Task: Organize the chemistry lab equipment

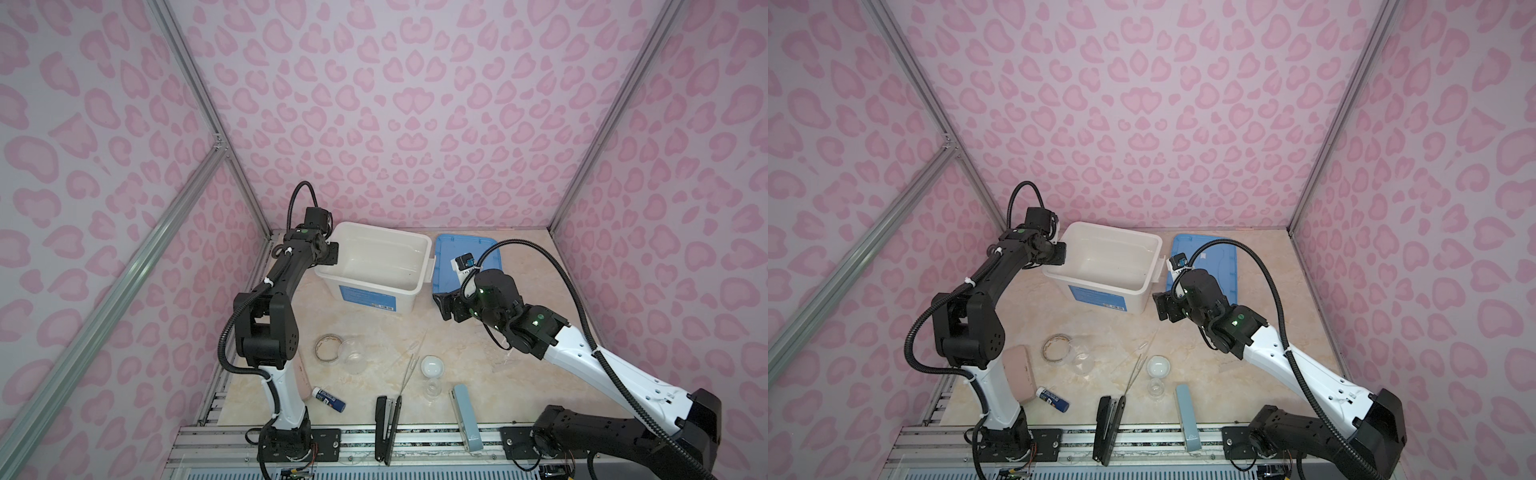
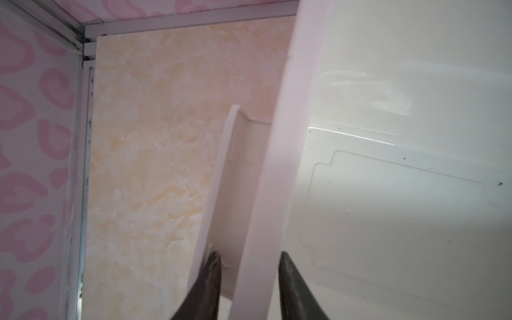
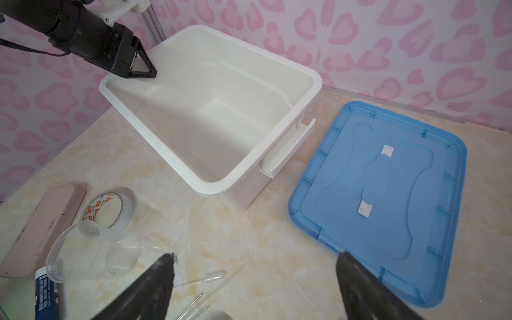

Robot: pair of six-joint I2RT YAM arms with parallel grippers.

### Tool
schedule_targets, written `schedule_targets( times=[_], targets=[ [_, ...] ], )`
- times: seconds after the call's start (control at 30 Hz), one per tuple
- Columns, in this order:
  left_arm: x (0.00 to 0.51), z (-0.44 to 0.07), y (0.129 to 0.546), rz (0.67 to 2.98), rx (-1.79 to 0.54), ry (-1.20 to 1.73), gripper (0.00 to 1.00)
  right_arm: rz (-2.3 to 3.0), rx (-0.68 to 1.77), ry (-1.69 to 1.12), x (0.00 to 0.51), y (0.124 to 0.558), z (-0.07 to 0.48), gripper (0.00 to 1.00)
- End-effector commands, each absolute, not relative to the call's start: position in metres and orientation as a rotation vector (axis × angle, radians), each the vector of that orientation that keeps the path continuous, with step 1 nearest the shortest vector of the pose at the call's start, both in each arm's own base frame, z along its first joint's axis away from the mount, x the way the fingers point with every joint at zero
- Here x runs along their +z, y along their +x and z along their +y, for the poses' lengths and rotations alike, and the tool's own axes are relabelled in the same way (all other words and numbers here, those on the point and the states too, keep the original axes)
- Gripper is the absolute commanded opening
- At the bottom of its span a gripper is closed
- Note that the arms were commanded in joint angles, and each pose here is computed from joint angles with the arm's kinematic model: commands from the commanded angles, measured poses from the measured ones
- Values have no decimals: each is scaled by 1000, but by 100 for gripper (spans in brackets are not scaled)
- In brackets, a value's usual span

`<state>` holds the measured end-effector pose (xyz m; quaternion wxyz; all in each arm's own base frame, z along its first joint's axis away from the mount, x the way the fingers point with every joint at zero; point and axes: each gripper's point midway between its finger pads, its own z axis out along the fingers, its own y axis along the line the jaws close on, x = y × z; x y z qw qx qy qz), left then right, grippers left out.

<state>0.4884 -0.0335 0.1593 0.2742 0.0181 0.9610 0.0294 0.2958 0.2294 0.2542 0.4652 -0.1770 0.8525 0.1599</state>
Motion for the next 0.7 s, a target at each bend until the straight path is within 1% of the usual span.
schedule_targets(
  times=[0.0,0.13,0.17,0.2,0.4,0.6,0.63,0.67],
  targets=[
    [170,-38,472,2595,7,-30,37,2101,408,-438,255,293,230,87],
    [175,-44,460,2599,-56,-43,37,2099,414,-436,258,291,230,87],
    [175,-45,455,2609,-59,-53,33,2096,416,-435,259,290,230,87],
    [176,-45,450,2615,-56,-66,32,2094,417,-432,261,290,230,87],
    [167,-46,436,2647,-63,-68,32,2085,416,-437,268,288,228,87],
    [168,-43,431,2672,-6,-78,31,2077,430,-420,270,285,227,87],
    [169,-42,429,2671,9,-77,25,2081,426,-421,269,284,227,87],
    [169,-42,428,2675,13,-75,22,2082,424,-421,269,284,226,87]
  ],
)
